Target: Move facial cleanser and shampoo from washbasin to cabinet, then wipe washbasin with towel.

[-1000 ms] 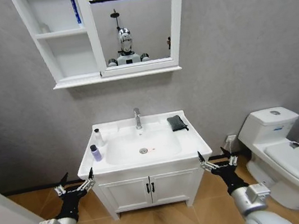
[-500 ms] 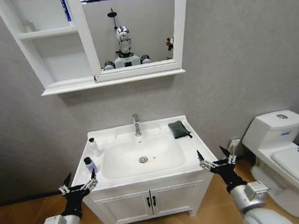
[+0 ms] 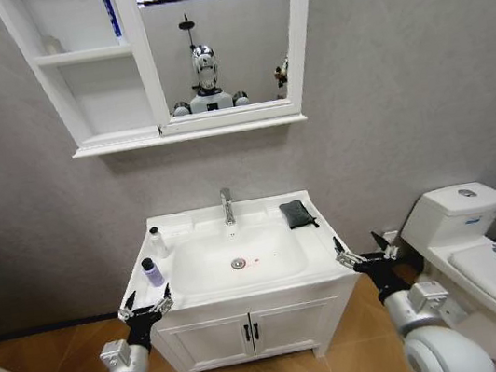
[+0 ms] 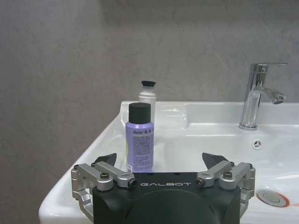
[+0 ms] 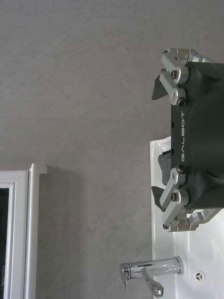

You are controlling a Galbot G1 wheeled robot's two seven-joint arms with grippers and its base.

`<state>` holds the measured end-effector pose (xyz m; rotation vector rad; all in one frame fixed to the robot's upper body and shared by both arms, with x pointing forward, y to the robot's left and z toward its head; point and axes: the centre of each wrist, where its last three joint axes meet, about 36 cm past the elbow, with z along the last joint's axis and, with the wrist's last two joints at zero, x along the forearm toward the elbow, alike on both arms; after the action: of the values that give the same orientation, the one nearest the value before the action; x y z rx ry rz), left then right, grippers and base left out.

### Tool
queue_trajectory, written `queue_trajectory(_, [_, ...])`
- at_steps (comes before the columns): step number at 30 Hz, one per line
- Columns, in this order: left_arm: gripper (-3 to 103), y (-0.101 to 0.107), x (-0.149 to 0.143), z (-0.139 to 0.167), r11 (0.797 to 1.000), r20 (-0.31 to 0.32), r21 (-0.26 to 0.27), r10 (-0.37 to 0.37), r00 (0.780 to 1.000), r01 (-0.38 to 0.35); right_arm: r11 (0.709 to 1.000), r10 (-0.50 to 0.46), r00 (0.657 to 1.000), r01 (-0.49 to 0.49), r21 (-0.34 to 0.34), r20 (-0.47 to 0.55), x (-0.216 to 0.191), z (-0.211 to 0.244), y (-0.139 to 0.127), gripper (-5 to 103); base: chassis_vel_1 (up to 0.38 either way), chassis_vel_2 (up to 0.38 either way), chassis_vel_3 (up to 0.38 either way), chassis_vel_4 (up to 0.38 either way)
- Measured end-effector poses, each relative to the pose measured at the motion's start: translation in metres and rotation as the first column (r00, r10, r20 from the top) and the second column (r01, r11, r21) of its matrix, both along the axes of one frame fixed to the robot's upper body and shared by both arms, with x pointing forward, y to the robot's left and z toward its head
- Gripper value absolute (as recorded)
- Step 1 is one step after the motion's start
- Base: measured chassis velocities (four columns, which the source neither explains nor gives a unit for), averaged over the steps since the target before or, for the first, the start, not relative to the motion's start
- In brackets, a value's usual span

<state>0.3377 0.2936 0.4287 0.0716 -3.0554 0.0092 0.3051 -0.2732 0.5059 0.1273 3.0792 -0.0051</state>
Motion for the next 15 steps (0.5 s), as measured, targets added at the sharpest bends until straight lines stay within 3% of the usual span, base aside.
queue_trajectory(8, [100,0.015,0.013,0.008,0.999,0.007,0.031,0.045,0.999,-0.045,0.999,0.02,1.0,-0.02,0.035,0.022,0.006,0.003,0.001,100,0.0,0.0,0.0,0.0])
queue_trajectory(15, [100,0.025,0.031,0.006,0.998,-0.01,0.047,0.04,0.999,-0.04,0.999,0.012,0.999,-0.013,0.047,0.034,0.005,0.004,-0.003,100,0.0,0.0,0.0,0.0])
